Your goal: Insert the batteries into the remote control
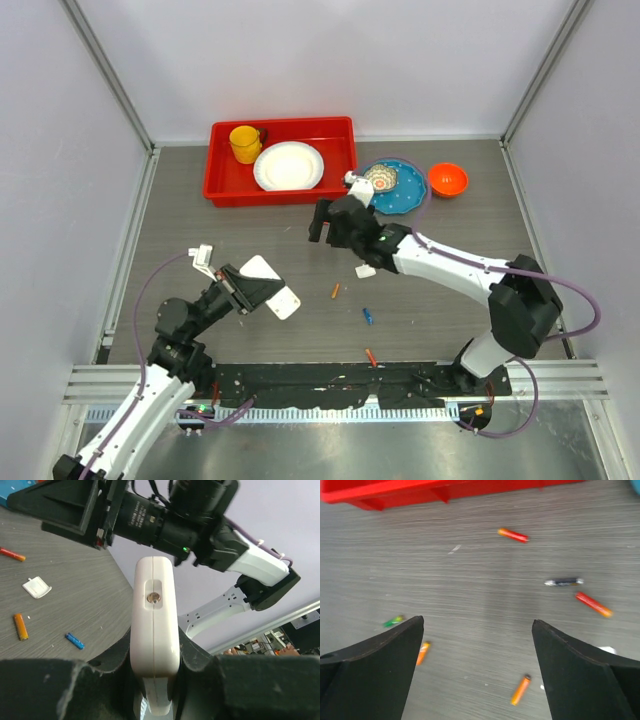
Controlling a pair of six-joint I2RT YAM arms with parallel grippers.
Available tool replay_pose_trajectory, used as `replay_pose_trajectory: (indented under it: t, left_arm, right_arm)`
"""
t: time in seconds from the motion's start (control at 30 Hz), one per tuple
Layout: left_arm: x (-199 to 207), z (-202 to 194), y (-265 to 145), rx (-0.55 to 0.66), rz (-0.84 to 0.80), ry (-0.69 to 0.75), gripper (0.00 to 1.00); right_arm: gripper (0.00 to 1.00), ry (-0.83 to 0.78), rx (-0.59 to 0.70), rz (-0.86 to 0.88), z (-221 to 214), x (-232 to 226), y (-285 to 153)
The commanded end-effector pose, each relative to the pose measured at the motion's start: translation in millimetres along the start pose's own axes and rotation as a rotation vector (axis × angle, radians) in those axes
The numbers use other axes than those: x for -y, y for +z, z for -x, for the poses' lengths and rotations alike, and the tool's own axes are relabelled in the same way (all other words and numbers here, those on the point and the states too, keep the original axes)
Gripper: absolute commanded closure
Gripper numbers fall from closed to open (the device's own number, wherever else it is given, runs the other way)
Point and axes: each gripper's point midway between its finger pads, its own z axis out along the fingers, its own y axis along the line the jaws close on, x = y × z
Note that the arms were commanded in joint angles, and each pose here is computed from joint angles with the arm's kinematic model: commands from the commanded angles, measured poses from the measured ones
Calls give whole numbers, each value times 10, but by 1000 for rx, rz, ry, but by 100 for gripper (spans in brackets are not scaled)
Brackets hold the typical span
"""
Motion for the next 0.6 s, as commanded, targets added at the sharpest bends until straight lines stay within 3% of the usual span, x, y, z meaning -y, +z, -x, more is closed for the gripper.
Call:
replay_pose_trajectory:
  t: [0.0, 0.07, 0.17, 0.2, 0.3, 0.43, 0.57]
  left_arm:
    - [-4, 50, 17, 27, -6, 14, 100]
    - [-26, 49, 24, 27, -1, 12, 100]
    - [-35, 44, 36, 22, -1, 9, 100]
    - [-38, 38, 37, 20, 0, 3, 100]
    - [-48, 37, 35, 20, 3, 1, 100]
    - [-102, 31, 23, 29, 20, -9, 100]
    - [-122, 16, 13, 28, 27, -13, 100]
  right_arm:
    - [0, -209, 229, -514, 297, 439, -433]
    - [0, -188, 183, -489, 152, 494, -376]
    - [30, -47, 176, -487, 104, 640, -305]
    - [40, -8, 120, -457, 16, 634, -269]
    - [41, 44, 71, -498, -37, 734, -263]
    - [51, 134, -6, -510, -306, 760, -192]
    - [53, 128, -60, -499, -605, 640, -136]
